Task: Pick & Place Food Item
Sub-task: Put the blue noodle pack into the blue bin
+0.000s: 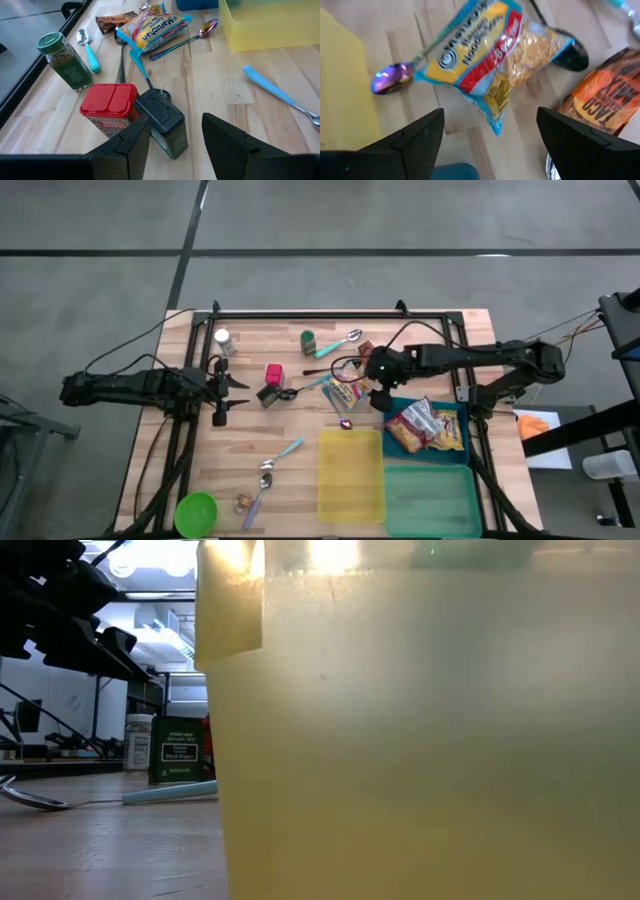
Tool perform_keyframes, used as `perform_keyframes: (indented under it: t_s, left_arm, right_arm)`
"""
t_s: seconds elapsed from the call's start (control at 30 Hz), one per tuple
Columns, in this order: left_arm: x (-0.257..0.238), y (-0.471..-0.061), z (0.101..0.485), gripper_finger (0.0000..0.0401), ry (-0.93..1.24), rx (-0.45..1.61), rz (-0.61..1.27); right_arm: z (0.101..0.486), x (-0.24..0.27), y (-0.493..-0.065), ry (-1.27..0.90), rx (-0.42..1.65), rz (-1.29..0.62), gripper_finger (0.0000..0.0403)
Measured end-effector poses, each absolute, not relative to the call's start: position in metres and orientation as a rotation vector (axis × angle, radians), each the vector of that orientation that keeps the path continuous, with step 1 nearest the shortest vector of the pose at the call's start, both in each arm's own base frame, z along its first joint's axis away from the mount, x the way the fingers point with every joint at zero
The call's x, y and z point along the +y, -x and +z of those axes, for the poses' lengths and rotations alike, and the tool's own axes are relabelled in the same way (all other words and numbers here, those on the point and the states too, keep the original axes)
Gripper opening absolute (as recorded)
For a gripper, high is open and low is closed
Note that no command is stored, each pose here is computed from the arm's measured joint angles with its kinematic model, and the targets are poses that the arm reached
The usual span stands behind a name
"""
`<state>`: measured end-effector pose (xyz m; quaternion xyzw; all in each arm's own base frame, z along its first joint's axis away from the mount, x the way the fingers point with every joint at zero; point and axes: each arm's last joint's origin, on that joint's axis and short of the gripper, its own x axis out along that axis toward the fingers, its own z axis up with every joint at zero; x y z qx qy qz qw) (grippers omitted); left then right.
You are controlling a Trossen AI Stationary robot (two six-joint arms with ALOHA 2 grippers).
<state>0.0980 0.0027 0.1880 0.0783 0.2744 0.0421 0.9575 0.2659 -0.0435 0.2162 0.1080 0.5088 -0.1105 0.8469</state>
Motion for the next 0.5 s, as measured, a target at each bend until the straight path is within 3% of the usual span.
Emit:
perform_keyframes:
  t_s: [0.5]
  left_arm:
    - [0.003, -0.098, 0.188, 0.0181, -0.159, 0.557, 0.085]
  right_arm:
    - [0.186, -0.052, -0.277, -0.271, 1.185, -0.276, 0.0315]
